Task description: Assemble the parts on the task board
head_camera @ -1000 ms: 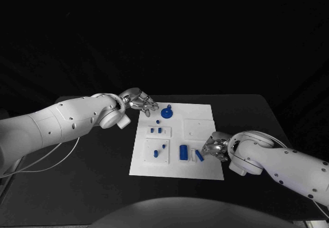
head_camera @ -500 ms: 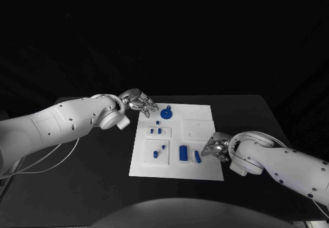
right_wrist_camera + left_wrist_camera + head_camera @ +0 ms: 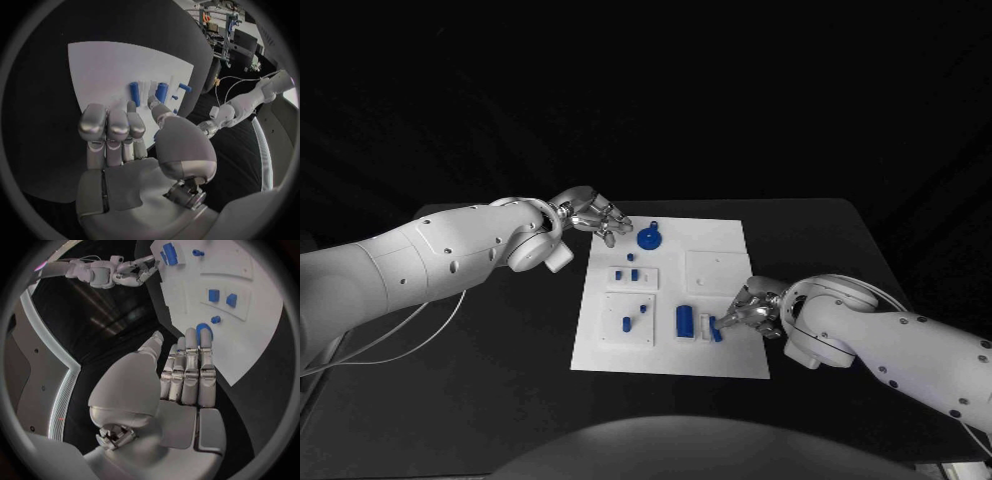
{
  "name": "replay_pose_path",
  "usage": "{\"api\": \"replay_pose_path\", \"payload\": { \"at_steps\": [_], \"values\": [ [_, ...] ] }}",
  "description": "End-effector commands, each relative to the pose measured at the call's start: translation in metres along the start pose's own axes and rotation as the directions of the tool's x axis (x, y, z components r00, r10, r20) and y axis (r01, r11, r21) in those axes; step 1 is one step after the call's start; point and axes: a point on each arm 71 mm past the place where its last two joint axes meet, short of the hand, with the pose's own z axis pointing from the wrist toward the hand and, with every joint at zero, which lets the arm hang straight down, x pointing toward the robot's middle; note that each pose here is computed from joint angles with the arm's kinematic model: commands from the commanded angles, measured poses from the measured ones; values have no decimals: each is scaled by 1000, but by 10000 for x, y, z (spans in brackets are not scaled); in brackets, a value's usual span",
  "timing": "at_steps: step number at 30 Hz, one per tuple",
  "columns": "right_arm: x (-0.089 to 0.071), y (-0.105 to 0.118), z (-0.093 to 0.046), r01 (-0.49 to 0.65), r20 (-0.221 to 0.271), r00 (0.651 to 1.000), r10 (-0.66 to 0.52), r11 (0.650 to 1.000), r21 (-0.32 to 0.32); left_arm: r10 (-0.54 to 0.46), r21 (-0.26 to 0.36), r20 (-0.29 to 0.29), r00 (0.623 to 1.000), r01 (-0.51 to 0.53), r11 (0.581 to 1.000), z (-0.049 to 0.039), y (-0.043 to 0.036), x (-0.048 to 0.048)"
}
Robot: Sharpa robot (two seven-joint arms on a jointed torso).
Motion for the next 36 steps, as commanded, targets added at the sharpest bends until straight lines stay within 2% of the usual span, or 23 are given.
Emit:
{"api": "replay_pose_path", "payload": {
  "at_steps": [1,13,25,36],
  "values": [
    [-1,23,21,61,32,998,-60,998,-8,-3,8,-17,1000,3,1000,6,-15,22],
    [55,59,96,127,64,990,-127,992,6,-3,7,-19,1000,3,1000,7,-14,23],
    [153,40,156,173,36,984,-174,985,27,-3,4,-24,1000,3,1000,7,-11,25],
    [163,42,188,211,57,975,-213,977,41,-3,3,-25,1000,3,1000,8,-9,25]
  ]
}}
